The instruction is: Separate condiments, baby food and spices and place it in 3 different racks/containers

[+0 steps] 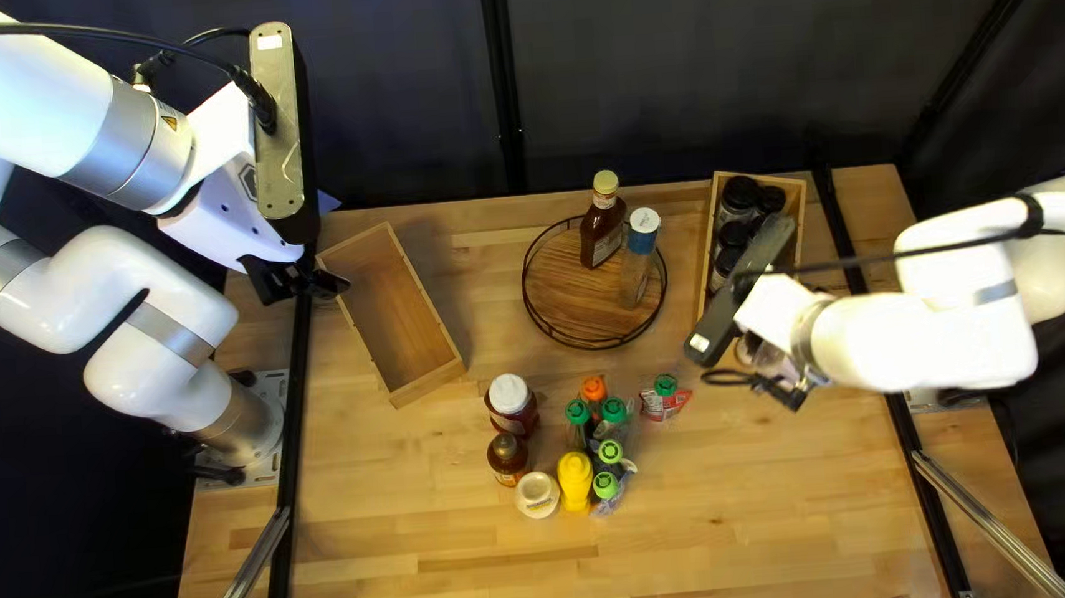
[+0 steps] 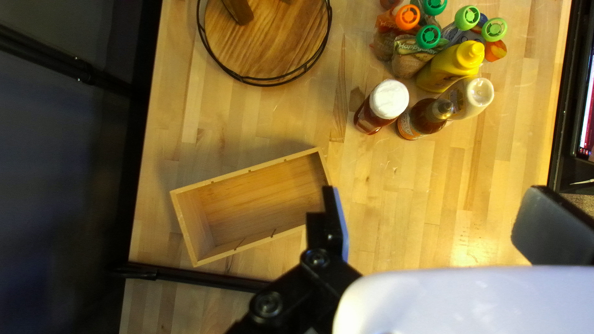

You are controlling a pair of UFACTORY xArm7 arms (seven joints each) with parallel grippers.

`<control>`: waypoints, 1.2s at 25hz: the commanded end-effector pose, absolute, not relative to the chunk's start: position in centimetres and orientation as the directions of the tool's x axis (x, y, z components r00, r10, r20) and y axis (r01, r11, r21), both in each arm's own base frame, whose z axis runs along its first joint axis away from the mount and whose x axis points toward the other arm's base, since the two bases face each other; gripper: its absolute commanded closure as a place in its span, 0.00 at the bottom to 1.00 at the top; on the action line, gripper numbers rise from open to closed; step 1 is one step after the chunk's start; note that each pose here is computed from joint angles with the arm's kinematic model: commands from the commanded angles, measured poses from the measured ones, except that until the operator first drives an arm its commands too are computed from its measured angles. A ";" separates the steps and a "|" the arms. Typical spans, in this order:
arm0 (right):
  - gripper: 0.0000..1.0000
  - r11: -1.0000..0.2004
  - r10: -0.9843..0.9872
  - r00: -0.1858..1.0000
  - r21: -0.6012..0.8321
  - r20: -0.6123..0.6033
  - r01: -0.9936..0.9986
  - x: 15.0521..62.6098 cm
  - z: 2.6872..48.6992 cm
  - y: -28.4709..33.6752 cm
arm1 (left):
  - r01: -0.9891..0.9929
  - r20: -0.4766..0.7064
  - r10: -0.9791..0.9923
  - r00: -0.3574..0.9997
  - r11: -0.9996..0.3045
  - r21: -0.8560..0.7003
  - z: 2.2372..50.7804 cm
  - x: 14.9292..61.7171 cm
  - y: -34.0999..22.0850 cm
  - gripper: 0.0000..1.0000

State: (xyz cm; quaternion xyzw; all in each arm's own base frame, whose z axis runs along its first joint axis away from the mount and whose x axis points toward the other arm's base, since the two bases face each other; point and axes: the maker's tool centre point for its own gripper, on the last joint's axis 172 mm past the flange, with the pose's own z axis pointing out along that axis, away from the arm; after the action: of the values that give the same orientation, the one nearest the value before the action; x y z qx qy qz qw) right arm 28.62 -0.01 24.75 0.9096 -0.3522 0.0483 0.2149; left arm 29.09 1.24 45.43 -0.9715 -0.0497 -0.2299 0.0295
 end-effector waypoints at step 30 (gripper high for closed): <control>0.99 -0.658 -0.656 0.723 0.307 0.215 -0.688 26.0 17.4 -6.9 | 0.110 0.450 0.083 0.889 -0.993 -0.035 45.4 29.1 1.2 0.00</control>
State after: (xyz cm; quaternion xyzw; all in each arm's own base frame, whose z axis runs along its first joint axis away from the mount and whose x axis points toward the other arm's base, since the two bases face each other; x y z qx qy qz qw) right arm 25.90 -6.84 17.34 0.9072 -0.3744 0.0356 0.1883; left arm 29.09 1.24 45.43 -0.9715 -0.0497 -0.2299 0.0295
